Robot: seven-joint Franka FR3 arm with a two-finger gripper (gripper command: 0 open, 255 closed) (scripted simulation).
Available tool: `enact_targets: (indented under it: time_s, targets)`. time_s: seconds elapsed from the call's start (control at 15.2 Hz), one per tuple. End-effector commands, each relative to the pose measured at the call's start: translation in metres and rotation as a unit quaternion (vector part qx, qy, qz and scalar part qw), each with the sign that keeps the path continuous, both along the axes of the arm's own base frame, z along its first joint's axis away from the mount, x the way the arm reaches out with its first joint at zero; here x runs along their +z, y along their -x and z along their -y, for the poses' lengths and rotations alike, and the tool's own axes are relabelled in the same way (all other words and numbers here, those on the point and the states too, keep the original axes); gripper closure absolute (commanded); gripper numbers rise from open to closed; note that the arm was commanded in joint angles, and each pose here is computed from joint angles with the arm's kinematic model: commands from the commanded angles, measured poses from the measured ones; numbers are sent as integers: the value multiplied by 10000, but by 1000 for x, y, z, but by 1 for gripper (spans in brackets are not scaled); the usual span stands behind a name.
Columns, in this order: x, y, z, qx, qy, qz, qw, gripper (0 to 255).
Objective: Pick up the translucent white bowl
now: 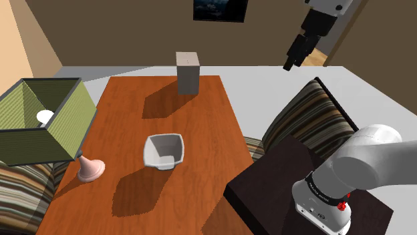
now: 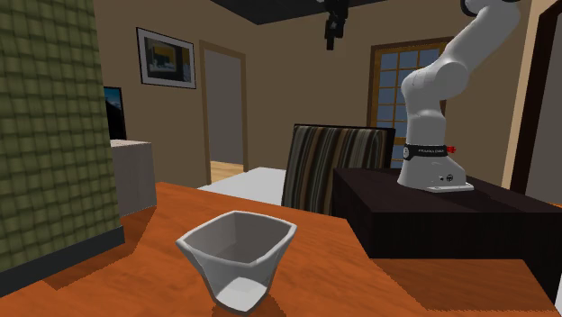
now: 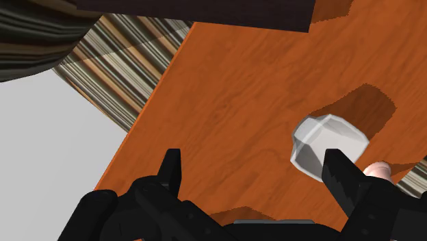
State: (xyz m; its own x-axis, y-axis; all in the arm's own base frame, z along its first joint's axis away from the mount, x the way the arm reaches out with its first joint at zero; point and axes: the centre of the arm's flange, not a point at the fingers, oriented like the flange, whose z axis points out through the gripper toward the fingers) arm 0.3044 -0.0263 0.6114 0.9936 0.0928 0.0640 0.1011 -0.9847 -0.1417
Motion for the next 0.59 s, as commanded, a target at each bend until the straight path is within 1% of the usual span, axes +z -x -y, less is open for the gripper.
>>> enact_targets:
  time_s: [0.0,0.53]
  targets:
    - [0,0,0,0,0,0,10000,0]
    - [-82,-45,-45,-49,-178,14,9998,0]
